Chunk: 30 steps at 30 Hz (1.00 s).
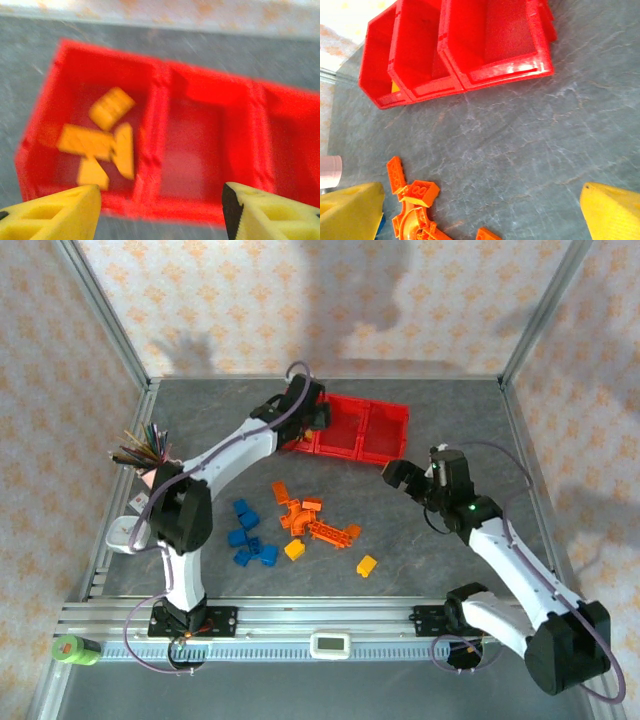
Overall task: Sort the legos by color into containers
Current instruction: Pick up the lego from the middle-left of the table.
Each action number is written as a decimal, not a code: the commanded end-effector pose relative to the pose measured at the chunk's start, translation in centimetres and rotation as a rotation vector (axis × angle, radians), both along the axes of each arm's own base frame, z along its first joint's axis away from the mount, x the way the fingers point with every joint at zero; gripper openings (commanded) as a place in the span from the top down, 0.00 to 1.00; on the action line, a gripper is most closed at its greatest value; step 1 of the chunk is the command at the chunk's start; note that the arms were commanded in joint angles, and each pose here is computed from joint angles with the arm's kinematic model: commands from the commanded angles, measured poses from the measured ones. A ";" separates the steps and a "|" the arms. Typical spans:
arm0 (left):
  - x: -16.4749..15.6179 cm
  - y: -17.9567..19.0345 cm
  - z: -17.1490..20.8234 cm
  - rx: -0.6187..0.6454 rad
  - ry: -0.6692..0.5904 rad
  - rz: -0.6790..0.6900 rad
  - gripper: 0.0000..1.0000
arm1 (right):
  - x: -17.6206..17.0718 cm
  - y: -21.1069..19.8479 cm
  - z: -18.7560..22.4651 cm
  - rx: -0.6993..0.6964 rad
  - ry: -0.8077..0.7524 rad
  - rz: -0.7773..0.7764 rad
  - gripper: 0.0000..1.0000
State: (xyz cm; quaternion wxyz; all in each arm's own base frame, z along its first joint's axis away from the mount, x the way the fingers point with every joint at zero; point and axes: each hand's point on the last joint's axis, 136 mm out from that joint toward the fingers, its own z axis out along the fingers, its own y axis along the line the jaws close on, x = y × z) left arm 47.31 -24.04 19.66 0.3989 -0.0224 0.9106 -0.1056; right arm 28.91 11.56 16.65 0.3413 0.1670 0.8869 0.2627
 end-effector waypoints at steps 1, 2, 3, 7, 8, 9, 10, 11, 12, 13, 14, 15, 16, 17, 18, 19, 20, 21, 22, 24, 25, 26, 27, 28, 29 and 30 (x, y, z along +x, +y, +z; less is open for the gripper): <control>-5.5 -2.8 -1.1 -0.026 0.071 -0.100 0.33 | -1.4 -2.2 0.0 -0.058 0.038 -0.083 0.00; -6.9 -3.3 -1.5 -0.029 0.085 -0.118 0.33 | -1.8 -2.4 -0.3 -0.060 0.052 -0.092 0.00; -8.5 -3.9 -1.8 -0.033 0.098 -0.140 0.33 | -2.2 -2.7 -0.6 -0.063 0.071 -0.103 0.00; -14.3 -6.0 -3.4 -0.043 0.161 -0.216 0.32 | -3.9 -2.9 -2.2 -0.057 0.139 -0.108 0.00; -15.7 -6.5 -3.8 -0.046 0.176 -0.230 0.31 | -4.3 -2.9 -2.7 -0.052 0.155 -0.107 0.00; -17.1 -7.0 -4.3 -0.048 0.192 -0.253 0.31 | -4.8 -2.9 -3.1 -0.047 0.172 -0.107 0.00; -18.2 -7.5 -4.7 -0.047 0.206 -0.282 0.31 | -5.1 -2.9 -3.4 -0.041 0.186 -0.107 0.00; -19.5 -7.9 -5.3 -0.058 0.232 -0.285 0.31 | -5.6 -2.8 -3.9 -0.033 0.204 -0.106 0.00; -20.5 -8.1 -5.9 -0.057 0.251 -0.291 0.31 | -6.0 -2.9 -4.5 -0.029 0.223 -0.110 0.00; -21.5 -8.5 -6.3 -0.056 0.265 -0.308 0.31 | -6.3 -2.9 -4.9 -0.026 0.235 -0.112 0.00; -22.7 -9.0 -6.8 -0.054 0.279 -0.337 0.31 | -6.7 -2.9 -5.4 -0.020 0.247 -0.114 0.00; -23.5 -9.4 -7.1 -0.050 0.286 -0.358 0.31 | -7.0 -3.0 -5.8 -0.013 0.258 -0.120 0.00; -24.1 -9.7 -7.5 -0.046 0.288 -0.373 0.31 | -7.3 -2.9 -6.2 -0.004 0.264 -0.121 0.00; -24.9 -10.1 -7.8 -0.044 0.292 -0.396 0.30 | -7.5 -2.8 -6.5 0.009 0.270 -0.119 0.00; -25.6 -10.6 -8.1 -0.048 0.301 -0.421 0.30 | -7.8 -2.7 -6.8 0.018 0.277 -0.118 0.00; -26.3 -11.2 -8.4 -0.053 0.316 -0.447 0.29 | -7.9 -2.8 -7.0 0.022 0.283 -0.121 0.00; -27.1 -11.8 -8.7 -0.055 0.331 -0.475 0.29 | -8.1 -2.8 -7.2 0.025 0.291 -0.125 0.00; -27.6 -12.2 -9.1 -0.045 0.340 -0.489 0.28 | -8.4 -2.8 -7.4 0.029 0.298 -0.127 0.00; -28.1 -12.5 -9.5 -0.034 0.345 -0.500 0.28 | -8.5 -2.8 -7.5 0.033 0.305 -0.130 0.00; -29.1 -13.3 -10.3 -0.018 0.358 -0.526 0.28 | -8.9 -2.7 -7.7 0.051 0.308 -0.133 0.01; -29.3 -13.5 -10.6 -0.018 0.368 -0.532 0.28 | -9.0 -2.7 -7.8 0.059 0.310 -0.133 0.00; -29.7 -13.9 -10.9 -0.020 0.376 -0.546 0.28 | -9.2 -2.6 -8.0 0.069 0.312 -0.135 0.01; -29.9 -14.2 -11.0 -0.021 0.377 -0.556 0.28 | -9.3 -2.5 -8.0 0.079 0.312 -0.133 0.00; -30.1 -14.4 -11.3 -0.017 0.379 -0.559 0.28 | -9.4 -2.5 -8.0 0.083 0.311 -0.133 0.00; -30.1 -14.6 -11.6 -0.008 0.381 -0.559 0.28 | -9.5 -2.5 -8.0 0.086 0.312 -0.136 0.00; -30.1 -14.6 -11.8 0.002 0.383 -0.560 0.28 | -9.5 -2.6 -8.0 0.086 0.310 -0.137 0.00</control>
